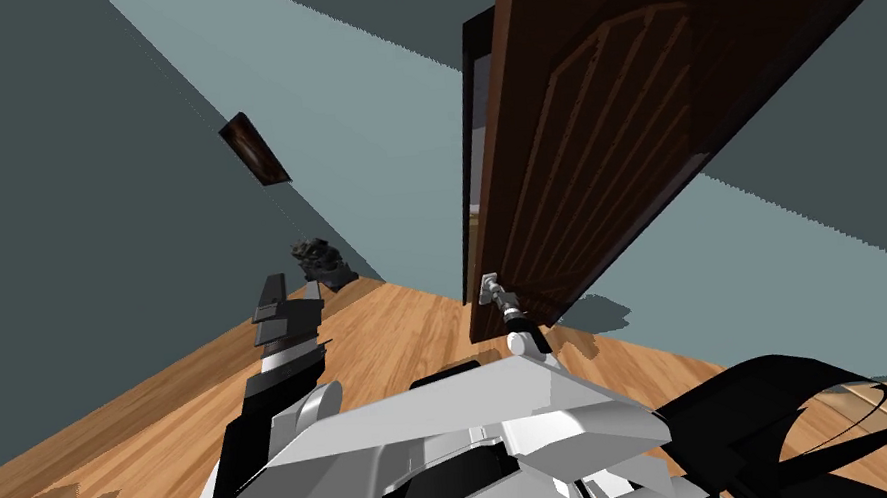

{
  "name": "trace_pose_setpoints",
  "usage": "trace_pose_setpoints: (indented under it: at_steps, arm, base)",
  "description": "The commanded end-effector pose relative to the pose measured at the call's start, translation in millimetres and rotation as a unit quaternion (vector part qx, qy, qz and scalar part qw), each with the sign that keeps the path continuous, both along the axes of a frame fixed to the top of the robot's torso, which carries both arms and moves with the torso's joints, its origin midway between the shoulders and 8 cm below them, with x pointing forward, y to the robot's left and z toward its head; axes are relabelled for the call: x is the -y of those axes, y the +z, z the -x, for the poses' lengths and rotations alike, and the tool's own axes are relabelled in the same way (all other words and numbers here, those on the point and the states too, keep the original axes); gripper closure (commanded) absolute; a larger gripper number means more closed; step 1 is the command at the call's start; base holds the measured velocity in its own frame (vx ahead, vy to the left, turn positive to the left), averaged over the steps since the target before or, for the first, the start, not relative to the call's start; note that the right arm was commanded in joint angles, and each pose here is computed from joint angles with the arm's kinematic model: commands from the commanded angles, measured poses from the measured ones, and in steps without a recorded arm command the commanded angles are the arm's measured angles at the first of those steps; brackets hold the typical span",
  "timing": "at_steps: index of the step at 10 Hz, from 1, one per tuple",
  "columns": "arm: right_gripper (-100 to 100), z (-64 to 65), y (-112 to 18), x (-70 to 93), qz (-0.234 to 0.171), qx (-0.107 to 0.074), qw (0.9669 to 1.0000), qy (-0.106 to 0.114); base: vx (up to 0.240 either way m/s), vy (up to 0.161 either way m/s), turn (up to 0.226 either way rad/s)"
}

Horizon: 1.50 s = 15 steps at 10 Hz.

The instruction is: Pull the door open

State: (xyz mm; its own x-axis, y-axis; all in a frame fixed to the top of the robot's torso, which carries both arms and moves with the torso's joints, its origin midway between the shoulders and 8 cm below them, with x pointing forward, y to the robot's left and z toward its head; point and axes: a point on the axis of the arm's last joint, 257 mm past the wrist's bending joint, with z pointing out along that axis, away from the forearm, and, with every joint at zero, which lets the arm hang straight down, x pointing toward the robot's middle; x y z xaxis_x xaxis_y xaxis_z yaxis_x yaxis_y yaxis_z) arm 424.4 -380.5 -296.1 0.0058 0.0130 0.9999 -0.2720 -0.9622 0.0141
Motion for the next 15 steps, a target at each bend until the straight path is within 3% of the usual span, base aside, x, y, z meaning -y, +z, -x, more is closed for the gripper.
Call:
trace_pose_setpoints:
  at_steps: [1, 2, 3, 4, 6, 7, 8, 13, 14, 15]
  arm:
    - [-100, -7.6, -0.3, -20.2, -0.006, 0.002, 0.9999, 0.016]
    - [-100, -7.9, -0.2, -21.1, -0.006, 0.003, 0.9998, 0.017]
    - [-100, -1.7, -1.8, -2.3, 0.000, 0.000, 1.0000, 0.001]
    - [-100, 1.3, -2.2, 6.4, -0.008, -0.006, 1.0000, -0.001]
    - [-100, 2.0, -0.5, 9.7, -0.015, -0.009, 0.9999, 0.000]
    - [-100, 8.3, -6.8, 19.1, -0.009, -0.015, 0.9998, -0.010]
    - [100, 8.3, -6.8, 19.1, -0.009, -0.015, 0.9998, -0.010]
    - [100, 8.3, -6.8, 19.1, -0.009, -0.015, 0.9998, -0.010]
    - [-100, 8.3, -7.1, 14.8, -0.007, -0.015, 0.9999, -0.003]
    - [-100, 7.7, -6.7, 10.7, -0.007, -0.013, 0.9999, 0.002]
  base:
    - [-0.056, -0.012, 0.007]
    - [-0.037, -0.017, 0.021]
    - [-0.012, -0.038, -0.036]
    - [0.039, 0.020, -0.108]
    - [0.081, 0.063, -0.069]
    - [0.043, 0.012, -0.058]
    - [-0.004, -0.021, 0.025]
    - [-0.006, -0.003, 0.003]
    - [-0.129, -0.035, 0.147]
    - [-0.206, -0.056, 0.187]
